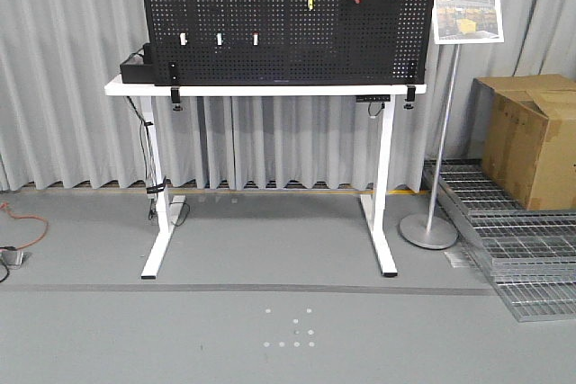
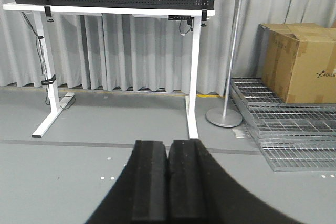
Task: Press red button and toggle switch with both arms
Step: 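Drive the base forward toward the black pegboard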
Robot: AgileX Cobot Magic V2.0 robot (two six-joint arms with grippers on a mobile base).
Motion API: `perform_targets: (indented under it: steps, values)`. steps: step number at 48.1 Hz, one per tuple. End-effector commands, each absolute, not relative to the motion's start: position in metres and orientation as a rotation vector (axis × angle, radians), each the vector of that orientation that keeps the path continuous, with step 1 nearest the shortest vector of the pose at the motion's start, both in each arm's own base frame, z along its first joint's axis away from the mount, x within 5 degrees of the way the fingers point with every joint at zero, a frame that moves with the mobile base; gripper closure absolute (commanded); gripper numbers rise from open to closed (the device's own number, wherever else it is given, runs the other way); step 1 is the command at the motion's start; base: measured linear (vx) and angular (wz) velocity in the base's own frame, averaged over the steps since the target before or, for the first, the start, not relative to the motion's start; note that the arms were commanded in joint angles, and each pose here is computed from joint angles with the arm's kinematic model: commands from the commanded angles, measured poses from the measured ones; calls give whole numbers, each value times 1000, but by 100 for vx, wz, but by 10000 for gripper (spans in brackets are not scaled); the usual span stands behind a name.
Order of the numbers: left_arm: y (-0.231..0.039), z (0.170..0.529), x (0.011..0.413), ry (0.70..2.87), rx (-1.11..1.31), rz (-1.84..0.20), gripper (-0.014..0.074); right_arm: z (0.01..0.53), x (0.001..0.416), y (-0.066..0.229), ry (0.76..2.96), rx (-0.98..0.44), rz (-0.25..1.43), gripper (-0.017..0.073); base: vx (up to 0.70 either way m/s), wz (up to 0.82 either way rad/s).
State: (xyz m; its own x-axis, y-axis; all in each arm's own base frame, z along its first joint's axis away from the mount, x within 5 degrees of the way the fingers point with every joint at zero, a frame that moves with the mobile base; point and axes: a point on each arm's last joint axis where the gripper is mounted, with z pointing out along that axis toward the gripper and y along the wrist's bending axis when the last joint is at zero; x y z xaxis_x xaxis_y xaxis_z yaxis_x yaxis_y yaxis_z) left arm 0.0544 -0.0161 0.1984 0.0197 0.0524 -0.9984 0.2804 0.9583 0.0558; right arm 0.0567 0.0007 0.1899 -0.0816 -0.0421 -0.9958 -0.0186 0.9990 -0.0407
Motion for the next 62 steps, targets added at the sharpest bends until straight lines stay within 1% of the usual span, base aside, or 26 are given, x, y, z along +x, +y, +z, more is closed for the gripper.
perform_targets:
  steps: [1,41,62]
  values:
    - [-16,195,54,1489,243,-189,591,194,56,1,1566,-47,-26,562,0,0]
    - [-16,195,54,1489,243,-189,591,194,56,1,1566,-47,-26,562,1,0]
    - [-16,195,54,1489,243,-189,591,194,56,1,1566,-47,-26,562,23,-2]
